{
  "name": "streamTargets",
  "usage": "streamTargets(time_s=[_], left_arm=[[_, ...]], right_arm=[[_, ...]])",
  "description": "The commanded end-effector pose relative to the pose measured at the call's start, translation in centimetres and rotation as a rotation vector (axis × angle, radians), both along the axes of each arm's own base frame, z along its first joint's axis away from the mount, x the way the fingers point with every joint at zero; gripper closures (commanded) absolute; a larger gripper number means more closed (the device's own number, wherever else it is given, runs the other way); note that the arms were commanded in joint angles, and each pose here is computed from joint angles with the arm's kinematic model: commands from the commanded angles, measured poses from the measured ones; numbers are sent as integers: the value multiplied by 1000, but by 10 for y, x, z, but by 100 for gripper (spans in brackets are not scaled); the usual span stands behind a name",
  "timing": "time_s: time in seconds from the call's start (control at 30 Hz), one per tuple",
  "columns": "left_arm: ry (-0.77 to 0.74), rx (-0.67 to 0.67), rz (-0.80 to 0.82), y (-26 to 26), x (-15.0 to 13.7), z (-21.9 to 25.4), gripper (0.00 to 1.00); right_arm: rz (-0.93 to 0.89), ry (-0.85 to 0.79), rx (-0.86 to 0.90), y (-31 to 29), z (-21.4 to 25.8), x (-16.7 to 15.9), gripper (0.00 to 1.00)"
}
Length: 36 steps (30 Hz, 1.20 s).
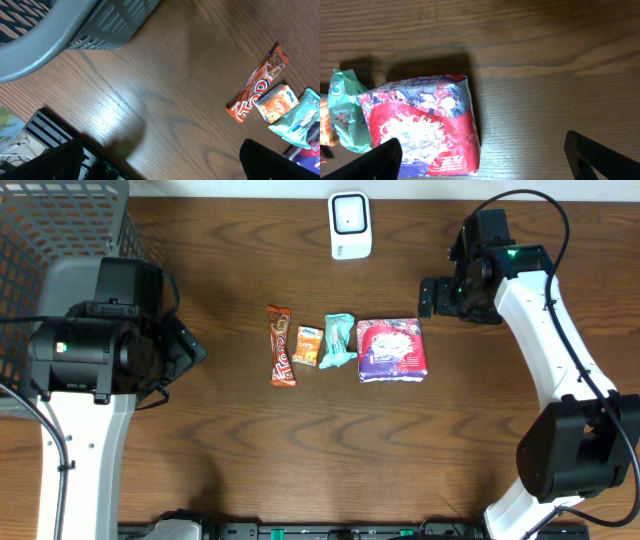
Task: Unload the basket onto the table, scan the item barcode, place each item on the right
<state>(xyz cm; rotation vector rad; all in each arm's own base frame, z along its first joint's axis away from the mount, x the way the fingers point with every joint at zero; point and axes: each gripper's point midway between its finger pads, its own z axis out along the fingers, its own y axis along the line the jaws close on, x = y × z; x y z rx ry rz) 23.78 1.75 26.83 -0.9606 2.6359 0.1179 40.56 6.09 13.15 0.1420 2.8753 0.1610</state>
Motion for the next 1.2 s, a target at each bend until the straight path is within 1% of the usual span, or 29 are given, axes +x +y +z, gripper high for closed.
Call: streamTargets(time_s=[0.0,0.73,1.17], left_arm=[[-8,9,17,4,-3,2,1],[-8,9,17,4,-3,2,1],[-8,9,17,4,-3,2,1]], right_arm=[[15,-34,10,3,13,3,1],[-19,-33,24,5,13,3,1],[-10,-22,30,8,8,0,1]])
